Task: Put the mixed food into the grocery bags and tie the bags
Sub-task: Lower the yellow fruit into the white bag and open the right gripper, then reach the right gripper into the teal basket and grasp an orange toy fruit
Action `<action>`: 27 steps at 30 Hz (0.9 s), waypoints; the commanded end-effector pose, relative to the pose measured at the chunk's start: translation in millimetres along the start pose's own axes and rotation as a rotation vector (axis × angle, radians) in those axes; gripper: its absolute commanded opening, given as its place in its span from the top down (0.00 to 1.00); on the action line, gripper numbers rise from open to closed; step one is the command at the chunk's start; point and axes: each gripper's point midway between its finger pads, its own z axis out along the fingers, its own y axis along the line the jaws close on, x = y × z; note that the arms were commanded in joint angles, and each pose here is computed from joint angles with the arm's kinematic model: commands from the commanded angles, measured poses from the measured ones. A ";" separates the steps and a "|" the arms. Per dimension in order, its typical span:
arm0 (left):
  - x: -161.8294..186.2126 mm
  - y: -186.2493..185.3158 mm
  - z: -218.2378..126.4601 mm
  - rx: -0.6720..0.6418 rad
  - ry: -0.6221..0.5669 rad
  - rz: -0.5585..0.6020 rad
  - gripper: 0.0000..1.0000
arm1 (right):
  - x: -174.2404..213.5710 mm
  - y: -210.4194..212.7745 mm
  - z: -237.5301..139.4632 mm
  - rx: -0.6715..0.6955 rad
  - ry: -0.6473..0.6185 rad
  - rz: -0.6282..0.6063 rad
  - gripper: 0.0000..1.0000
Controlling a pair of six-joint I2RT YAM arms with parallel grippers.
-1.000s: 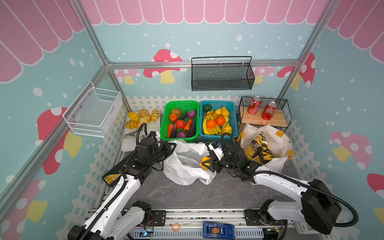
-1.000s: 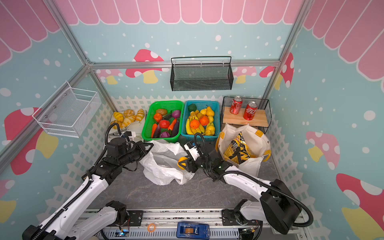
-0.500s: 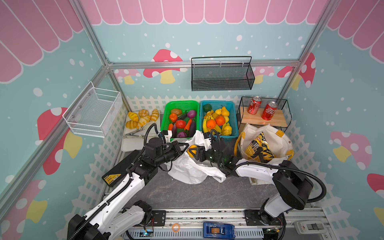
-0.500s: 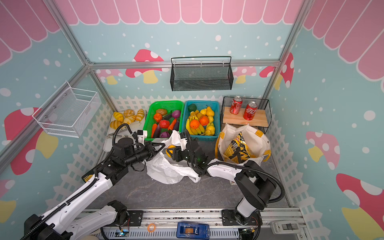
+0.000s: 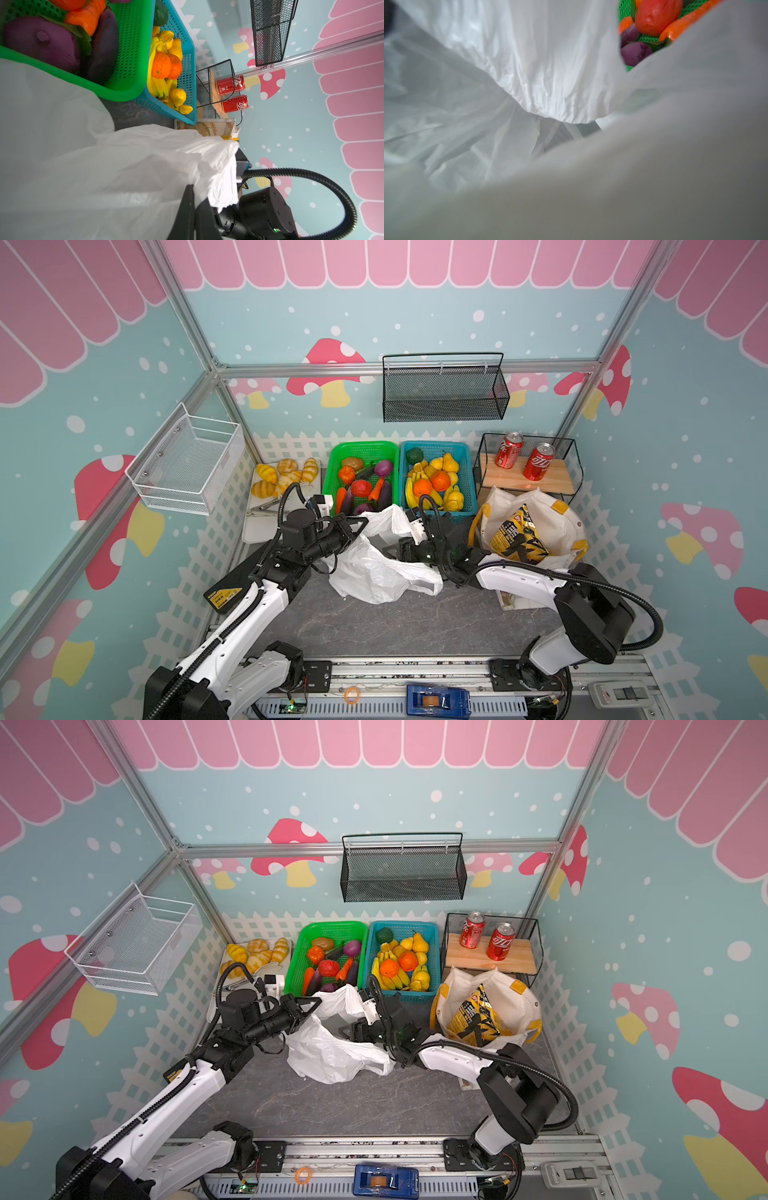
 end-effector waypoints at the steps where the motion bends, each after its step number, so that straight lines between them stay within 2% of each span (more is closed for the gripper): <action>1: -4.3 5.5 -5.5 0.009 -0.008 -0.021 1.00 | -5.8 13.0 -21.7 -0.050 0.019 -0.092 0.17; 5: -10.6 9.7 -9.9 0.004 -0.027 -0.028 1.00 | -4.8 20.7 -42.0 -0.097 0.027 -0.130 0.15; 9: -17.6 20.3 -15.5 -0.028 -0.049 -0.045 1.00 | -7.7 25.1 -73.4 -0.099 0.034 -0.214 0.19; 13: -28.3 38.2 -22.3 -0.076 -0.102 -0.078 1.00 | -17.6 25.3 -110.4 -0.114 0.006 -0.278 0.20; 17: -35.0 50.7 -25.7 -0.106 -0.135 -0.092 1.00 | -36.7 31.3 -131.6 -0.130 -0.055 -0.329 0.18; 18: -35.6 53.0 -26.4 -0.114 -0.137 -0.092 1.00 | -47.0 27.8 -135.0 -0.100 -0.080 -0.326 0.18; 20: -36.4 55.2 -28.4 -0.123 -0.139 -0.092 1.00 | -72.3 1.3 -141.3 0.042 -0.131 -0.268 0.18; 22: -37.1 57.2 -31.0 -0.135 -0.144 -0.085 1.00 | -96.6 -47.9 -147.7 0.278 -0.155 -0.189 0.20; 24: -38.2 57.0 -33.8 -0.145 -0.154 -0.070 1.00 | -112.0 -87.4 -149.5 0.488 -0.130 -0.159 0.25; 27: -38.0 55.1 -36.8 -0.149 -0.158 -0.056 1.00 | -126.2 -117.3 -131.7 0.599 -0.047 -0.164 0.30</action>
